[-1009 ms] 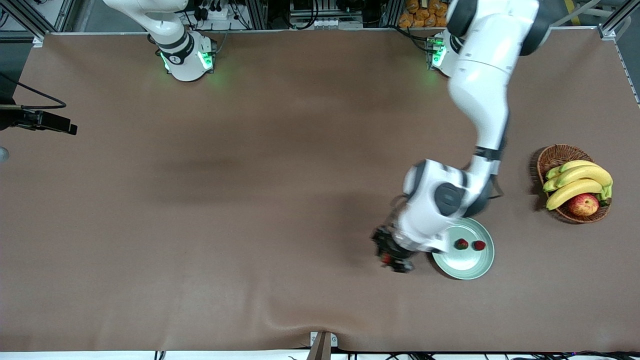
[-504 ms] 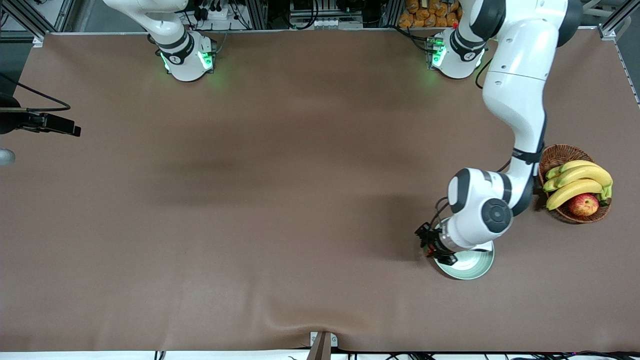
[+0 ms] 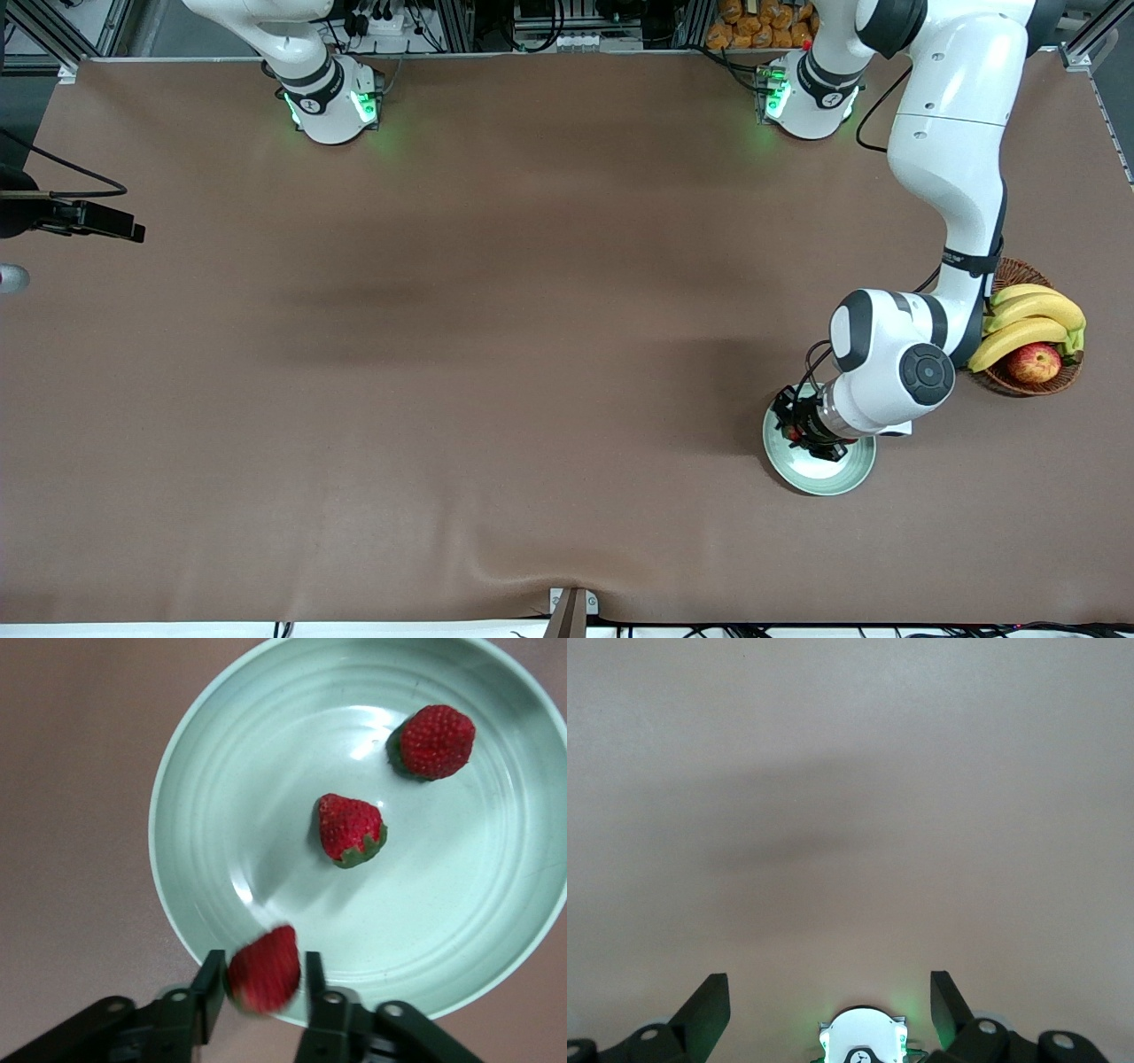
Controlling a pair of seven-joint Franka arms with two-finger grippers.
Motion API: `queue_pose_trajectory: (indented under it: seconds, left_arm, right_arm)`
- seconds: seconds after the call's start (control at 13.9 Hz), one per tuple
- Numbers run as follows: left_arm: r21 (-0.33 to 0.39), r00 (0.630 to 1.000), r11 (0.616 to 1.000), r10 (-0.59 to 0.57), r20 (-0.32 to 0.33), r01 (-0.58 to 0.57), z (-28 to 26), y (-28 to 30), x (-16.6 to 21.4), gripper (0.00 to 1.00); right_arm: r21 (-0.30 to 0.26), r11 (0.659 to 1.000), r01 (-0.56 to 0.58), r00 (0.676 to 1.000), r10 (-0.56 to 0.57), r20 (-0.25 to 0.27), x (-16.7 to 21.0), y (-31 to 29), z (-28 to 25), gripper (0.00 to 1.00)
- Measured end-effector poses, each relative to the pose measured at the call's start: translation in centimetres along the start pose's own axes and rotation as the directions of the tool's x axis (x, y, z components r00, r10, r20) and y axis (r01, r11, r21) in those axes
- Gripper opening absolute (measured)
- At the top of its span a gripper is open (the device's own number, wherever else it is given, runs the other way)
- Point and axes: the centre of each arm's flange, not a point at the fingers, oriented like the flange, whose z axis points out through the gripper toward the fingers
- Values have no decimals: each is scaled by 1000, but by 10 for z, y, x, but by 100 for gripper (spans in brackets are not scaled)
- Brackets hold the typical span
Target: Collect all strawberries into plate
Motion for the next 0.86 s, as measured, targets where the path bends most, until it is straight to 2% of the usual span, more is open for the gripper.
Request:
queue_pose_trajectory:
  seconds: [0.36, 0.65, 0.86]
  left_arm:
    - [-26, 994, 994, 108, 26, -107, -35, 4, -5, 99]
    - [-35, 961, 961, 275, 30, -274, -110, 14, 4, 100]
    - [-45, 890, 889, 455, -30, -456, -165, 15, 16, 100]
  right_arm:
    - [-17, 1000, 10, 1000, -10, -1, 0, -6, 0, 100]
    - [-25, 1000, 7, 1000, -7, -1, 0, -4, 0, 100]
    - [-28, 1000, 6, 1000, -6, -2, 0, -4, 0, 100]
